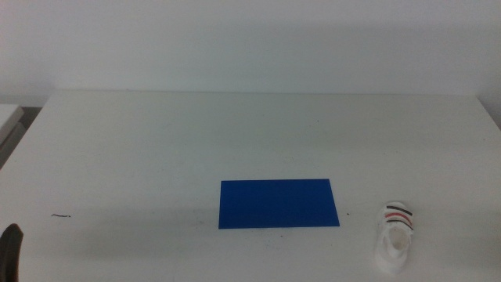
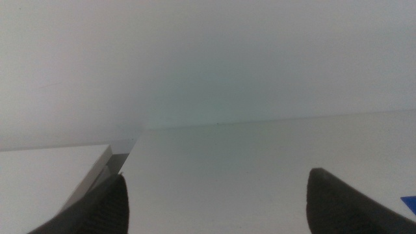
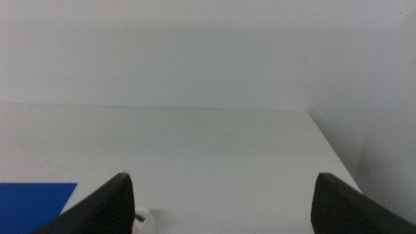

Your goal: Use one arm to grab the shoe from the table and place it on the mat.

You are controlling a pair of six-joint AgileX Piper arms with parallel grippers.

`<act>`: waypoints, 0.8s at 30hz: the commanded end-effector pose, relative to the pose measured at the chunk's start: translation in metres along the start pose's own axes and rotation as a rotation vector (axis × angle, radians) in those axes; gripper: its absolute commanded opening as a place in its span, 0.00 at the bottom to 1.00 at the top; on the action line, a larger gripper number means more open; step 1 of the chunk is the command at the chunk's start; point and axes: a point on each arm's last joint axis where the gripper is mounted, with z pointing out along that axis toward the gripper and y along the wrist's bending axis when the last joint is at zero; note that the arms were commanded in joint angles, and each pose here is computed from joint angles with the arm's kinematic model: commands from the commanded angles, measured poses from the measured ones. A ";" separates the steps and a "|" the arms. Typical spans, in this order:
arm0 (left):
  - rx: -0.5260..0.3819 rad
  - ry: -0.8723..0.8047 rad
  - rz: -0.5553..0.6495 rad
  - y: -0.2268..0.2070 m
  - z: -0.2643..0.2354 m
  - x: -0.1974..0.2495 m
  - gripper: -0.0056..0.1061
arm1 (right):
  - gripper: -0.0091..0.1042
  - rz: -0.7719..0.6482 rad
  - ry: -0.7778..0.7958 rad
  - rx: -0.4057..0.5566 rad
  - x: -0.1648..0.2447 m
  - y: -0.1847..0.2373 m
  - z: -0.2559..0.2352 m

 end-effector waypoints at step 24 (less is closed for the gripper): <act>0.002 -0.008 -0.005 0.000 0.000 -0.001 0.89 | 0.86 0.308 1.215 -0.129 -0.127 0.077 0.138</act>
